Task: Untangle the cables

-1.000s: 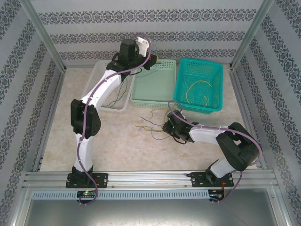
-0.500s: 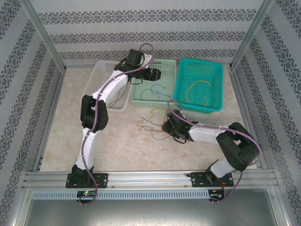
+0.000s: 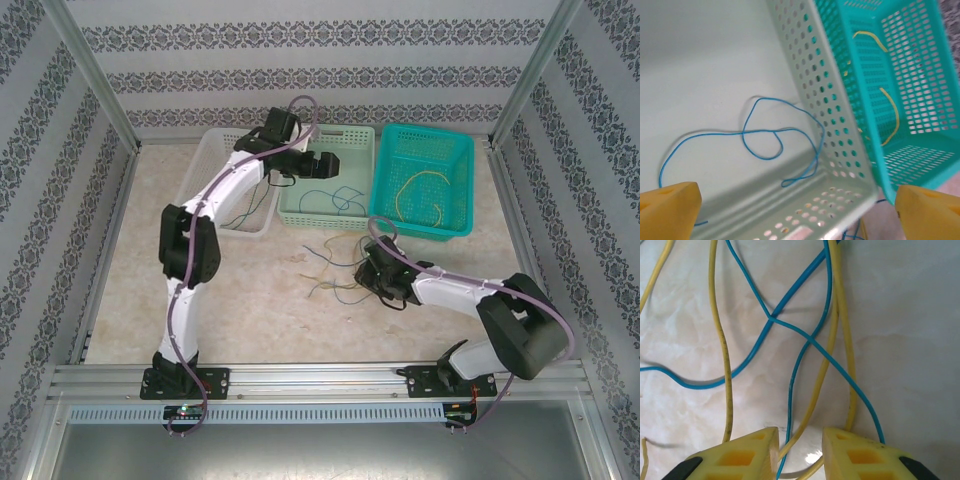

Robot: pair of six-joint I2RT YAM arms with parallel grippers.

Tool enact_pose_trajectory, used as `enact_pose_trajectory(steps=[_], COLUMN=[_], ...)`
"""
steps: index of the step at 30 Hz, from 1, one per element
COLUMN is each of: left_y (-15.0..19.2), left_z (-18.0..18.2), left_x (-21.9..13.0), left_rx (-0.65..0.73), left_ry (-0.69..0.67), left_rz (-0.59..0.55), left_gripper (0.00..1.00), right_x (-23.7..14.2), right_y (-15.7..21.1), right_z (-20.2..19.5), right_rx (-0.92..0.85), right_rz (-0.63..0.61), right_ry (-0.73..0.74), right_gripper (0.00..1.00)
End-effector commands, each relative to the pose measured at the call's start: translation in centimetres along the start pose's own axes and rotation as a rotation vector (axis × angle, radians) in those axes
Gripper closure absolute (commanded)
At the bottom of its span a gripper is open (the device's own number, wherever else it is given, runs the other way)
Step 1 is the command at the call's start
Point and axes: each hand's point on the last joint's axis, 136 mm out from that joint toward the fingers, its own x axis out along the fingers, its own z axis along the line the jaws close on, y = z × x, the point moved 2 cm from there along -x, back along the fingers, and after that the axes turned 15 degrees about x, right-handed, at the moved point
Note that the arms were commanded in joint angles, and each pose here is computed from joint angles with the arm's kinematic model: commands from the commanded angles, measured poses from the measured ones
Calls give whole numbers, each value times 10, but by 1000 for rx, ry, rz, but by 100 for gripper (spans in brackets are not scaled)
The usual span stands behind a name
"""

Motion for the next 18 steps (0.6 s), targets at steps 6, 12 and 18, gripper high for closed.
enact_pose_trajectory(steps=[6,12,18], left_y=[9,84,132], left_z=[-46,-92,-103], left_x=[-68,-56,-42], left_rx=[107,220,149], left_ry=[22,91,134], left_rz=[-121,14,76], left_gripper=[0,0,0], right_x=[-20,-41,-61], right_y=[-6,-13,-26], right_z=[-14,-5,-15], right_rx=[-45,-71,-52], right_rz=[-34,-83,-144], right_ry=[27,-36,-13], right_gripper=[68,68,67])
